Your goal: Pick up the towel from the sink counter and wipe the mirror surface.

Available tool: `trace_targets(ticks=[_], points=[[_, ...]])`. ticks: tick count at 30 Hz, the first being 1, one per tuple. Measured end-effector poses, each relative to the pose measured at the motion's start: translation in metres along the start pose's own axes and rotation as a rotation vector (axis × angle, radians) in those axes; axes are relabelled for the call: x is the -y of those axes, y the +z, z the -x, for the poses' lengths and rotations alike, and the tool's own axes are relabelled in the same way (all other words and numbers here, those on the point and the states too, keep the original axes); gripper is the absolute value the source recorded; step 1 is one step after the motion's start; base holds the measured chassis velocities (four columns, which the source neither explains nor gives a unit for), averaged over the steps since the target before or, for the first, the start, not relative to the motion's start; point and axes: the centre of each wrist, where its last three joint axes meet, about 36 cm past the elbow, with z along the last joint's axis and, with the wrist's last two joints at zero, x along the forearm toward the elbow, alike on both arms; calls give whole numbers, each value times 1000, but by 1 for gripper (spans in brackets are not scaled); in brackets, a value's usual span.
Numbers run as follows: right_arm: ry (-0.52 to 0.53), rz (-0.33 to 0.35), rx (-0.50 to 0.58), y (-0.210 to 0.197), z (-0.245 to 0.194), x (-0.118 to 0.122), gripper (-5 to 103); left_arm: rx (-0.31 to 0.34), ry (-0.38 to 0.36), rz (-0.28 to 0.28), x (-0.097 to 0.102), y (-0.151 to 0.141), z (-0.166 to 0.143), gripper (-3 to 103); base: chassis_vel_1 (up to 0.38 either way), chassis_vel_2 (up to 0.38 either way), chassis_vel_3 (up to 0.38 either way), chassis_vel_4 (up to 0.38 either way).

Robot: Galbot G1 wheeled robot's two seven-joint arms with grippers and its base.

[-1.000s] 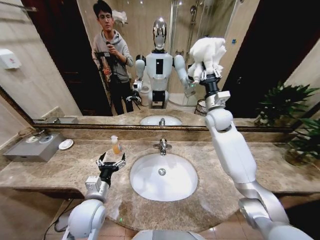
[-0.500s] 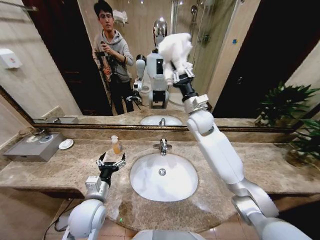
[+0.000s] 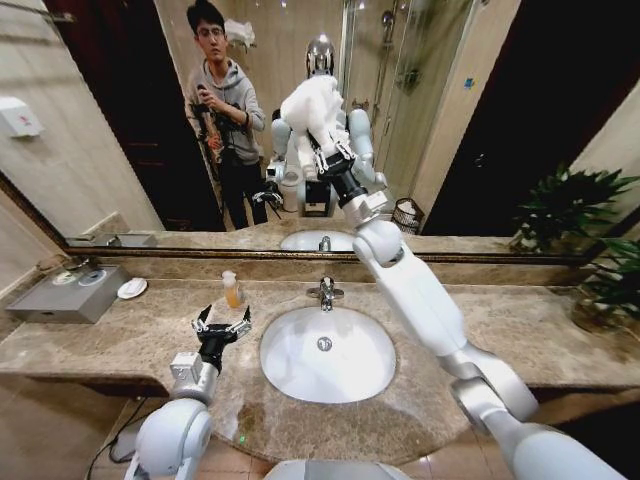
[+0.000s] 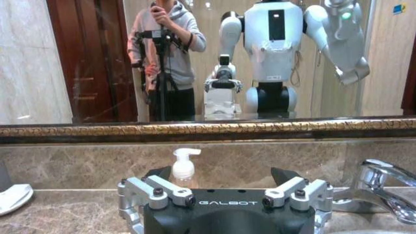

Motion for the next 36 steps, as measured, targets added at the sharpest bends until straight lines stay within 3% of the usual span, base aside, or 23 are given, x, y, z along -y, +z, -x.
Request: trace_targets(ticks=[5,8,17,20,24,30,33,36], points=[[96,-48,-35,4,-16,28,18,0,0,0,0,0,0,100,0,0,0,0],[192,-96,-55,3,-30,71,18,0,0,0,0,0,0,100,0,0,0,0],[336,-120,-64,0,-37,134,18,0,0,0,0,0,0,100,0,0,0,0],[465,-135,-67,-7,-50,188,18,0,0,0,0,0,0,100,0,0,0,0],[520,-134,-68,-13,-64,211,18,0,0,0,0,0,0,100,0,0,0,0],[453,-54,-55,-28,-82,197,18,0,0,0,0,0,0,100,0,0,0,0],[336,28,-30,-39,-89,156,18,0,0,0,0,0,0,100,0,0,0,0],[294,53,-7,-47,-97,136,18,0,0,0,0,0,0,100,0,0,0,0]])
